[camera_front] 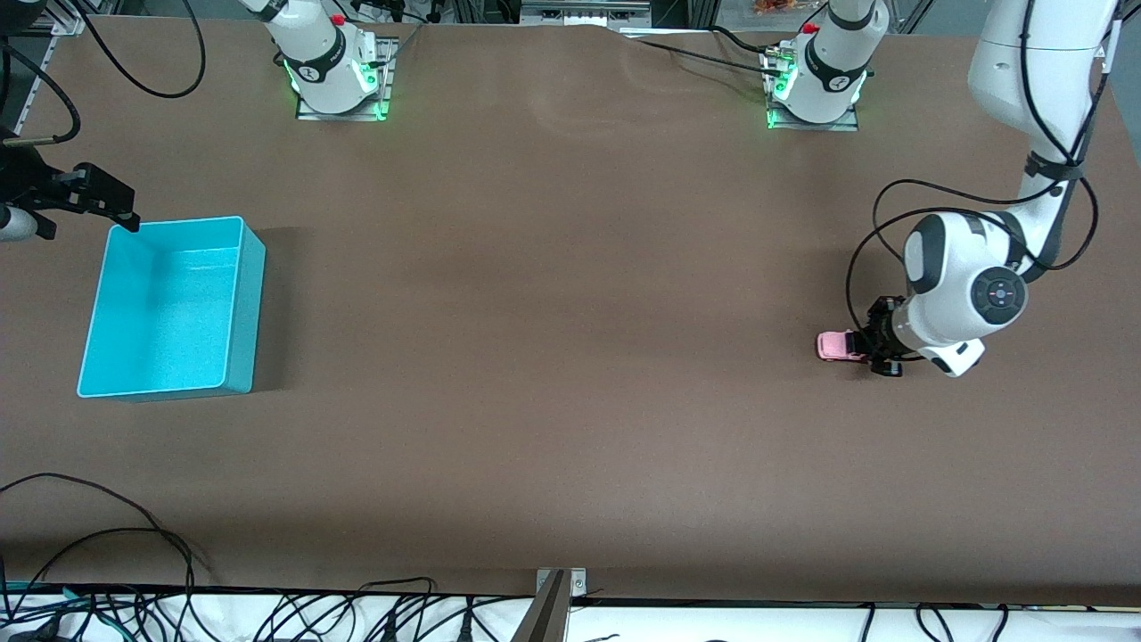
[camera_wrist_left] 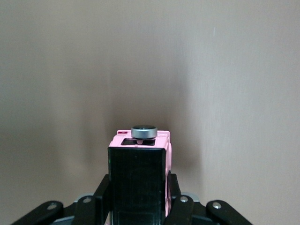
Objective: Wind and store pink jeep toy
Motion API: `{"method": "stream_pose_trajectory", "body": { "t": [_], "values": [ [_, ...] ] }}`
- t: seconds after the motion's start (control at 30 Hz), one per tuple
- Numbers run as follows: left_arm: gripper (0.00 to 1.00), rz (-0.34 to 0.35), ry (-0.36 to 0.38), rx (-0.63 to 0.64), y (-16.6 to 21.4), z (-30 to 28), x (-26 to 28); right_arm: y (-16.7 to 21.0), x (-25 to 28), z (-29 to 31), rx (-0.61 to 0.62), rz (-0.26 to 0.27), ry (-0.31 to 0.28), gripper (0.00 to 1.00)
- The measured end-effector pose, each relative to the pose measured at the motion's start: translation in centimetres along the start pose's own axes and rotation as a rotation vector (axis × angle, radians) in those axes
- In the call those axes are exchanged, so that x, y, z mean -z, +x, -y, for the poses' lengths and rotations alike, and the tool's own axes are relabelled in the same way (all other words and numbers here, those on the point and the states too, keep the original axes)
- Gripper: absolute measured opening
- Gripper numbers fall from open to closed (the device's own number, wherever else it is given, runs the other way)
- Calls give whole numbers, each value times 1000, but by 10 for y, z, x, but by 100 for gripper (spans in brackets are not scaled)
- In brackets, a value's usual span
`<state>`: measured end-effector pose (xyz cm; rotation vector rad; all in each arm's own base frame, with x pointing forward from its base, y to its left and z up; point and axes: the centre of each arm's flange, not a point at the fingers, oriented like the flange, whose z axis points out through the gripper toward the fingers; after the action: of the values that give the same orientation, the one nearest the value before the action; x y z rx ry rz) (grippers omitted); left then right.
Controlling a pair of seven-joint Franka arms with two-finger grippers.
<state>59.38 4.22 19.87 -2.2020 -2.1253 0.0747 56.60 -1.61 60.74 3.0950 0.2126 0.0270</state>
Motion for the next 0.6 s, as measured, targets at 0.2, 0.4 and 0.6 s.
{"method": "stream_pose_trajectory", "body": {
  "t": [0.2, 0.4, 0.6],
  "values": [
    [50, -25, -15, -1, 26, 1, -1, 0, 0, 0, 0, 0, 0, 100],
    [50, -25, -19, -6, 32, 2, -1, 0, 0, 0, 0, 0, 0, 100],
    [50, -26, -21, -9, 32, 1, -1, 0, 0, 0, 0, 0, 0, 100]
  ]
}}
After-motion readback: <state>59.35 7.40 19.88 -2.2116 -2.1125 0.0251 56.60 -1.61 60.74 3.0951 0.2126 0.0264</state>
